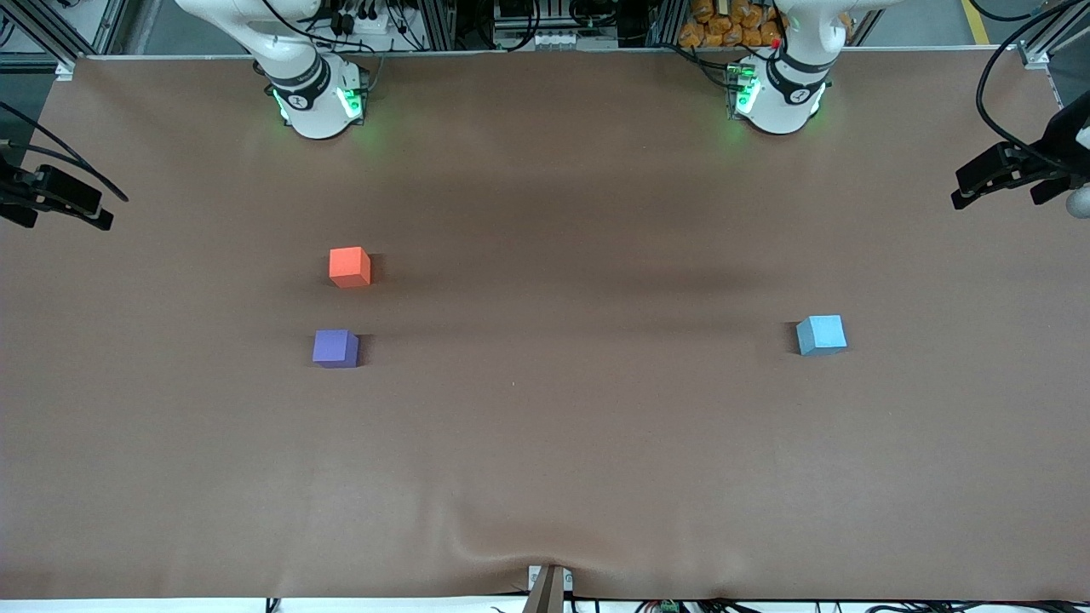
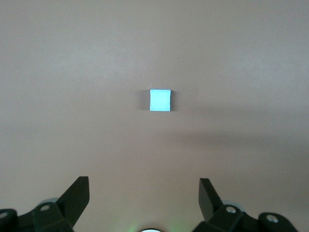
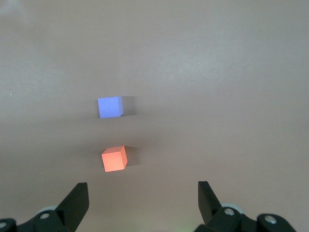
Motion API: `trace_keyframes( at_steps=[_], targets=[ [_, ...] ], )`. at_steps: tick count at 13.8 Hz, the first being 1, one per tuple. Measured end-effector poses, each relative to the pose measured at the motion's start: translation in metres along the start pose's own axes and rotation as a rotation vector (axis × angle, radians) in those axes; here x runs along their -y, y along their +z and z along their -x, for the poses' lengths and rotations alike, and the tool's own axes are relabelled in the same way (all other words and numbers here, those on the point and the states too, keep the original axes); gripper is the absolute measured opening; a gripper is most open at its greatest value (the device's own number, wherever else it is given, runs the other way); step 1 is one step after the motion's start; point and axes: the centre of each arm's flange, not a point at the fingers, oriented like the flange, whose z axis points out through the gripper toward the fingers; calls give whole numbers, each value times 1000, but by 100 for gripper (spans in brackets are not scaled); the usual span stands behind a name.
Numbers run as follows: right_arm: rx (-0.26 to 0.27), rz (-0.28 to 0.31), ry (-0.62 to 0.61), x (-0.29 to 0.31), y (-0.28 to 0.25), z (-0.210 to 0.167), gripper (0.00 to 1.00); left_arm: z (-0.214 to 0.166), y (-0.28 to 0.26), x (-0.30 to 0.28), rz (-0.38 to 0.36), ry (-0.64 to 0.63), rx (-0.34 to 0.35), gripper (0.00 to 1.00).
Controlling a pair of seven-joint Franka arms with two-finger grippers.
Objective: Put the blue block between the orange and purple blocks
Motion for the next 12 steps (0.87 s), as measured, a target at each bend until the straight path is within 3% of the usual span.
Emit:
trace_keyframes(
  at_steps=[12],
  targets=[
    [1, 0, 1, 0, 0, 0, 100, -6, 30, -6, -2, 10, 56, 100]
  ],
)
